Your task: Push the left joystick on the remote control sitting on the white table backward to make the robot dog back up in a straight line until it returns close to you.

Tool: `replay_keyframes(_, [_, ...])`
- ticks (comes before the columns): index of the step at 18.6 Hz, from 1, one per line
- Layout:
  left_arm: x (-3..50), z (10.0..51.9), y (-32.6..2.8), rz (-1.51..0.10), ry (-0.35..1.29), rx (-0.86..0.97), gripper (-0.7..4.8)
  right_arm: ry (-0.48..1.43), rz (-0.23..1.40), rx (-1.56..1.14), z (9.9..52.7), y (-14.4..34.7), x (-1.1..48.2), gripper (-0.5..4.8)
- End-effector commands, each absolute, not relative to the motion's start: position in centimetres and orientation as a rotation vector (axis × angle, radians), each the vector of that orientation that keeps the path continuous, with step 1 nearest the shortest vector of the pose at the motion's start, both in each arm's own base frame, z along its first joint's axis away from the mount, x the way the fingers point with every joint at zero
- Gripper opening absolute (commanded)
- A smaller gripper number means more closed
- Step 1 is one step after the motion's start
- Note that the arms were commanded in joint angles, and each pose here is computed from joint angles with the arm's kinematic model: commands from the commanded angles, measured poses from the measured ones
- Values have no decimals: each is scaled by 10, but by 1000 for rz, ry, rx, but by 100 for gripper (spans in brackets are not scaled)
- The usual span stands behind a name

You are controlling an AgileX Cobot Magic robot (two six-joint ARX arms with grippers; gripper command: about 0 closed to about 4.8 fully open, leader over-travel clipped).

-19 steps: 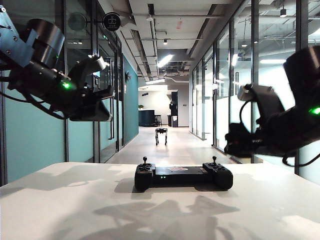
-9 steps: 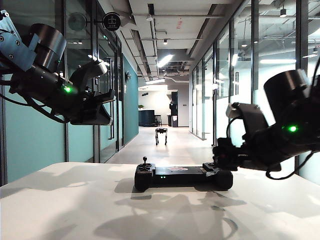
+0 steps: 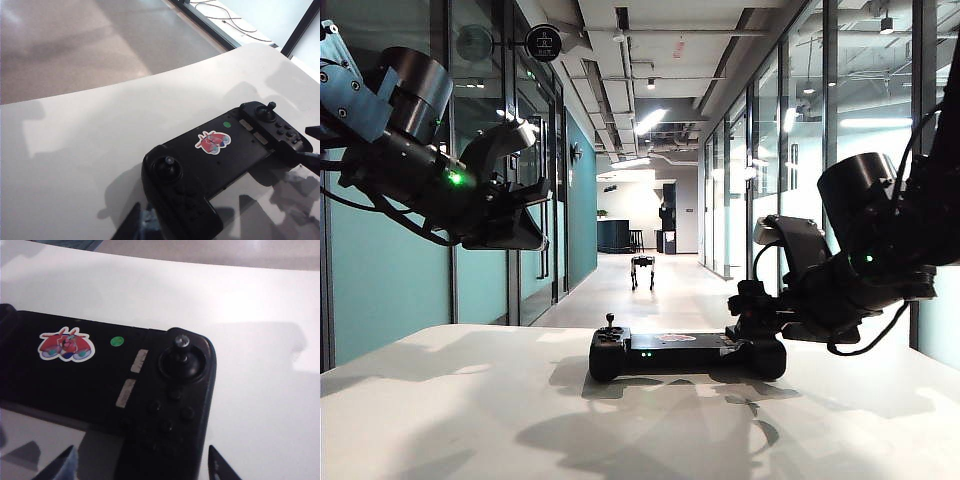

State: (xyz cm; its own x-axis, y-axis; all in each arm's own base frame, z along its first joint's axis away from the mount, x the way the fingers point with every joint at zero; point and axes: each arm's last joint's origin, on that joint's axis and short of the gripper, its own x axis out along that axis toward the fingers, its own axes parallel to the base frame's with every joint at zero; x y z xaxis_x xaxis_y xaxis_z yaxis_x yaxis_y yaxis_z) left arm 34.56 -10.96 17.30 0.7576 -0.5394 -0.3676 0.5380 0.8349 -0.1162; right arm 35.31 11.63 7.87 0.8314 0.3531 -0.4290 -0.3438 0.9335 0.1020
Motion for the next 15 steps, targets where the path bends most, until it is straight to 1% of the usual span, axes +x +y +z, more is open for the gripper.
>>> replay_keyframes(1, [346,176,-110,-595,384,-8,-5,453,373,26,78,118,358,327])
replay_keyframes(8, [346,176,-110,-595,384,-8,-5,486,374,23,64,120,366,327])
replay_keyframes(15, [346,176,-110,-595,384,-8,-5,474,374,25,66,121,370,319])
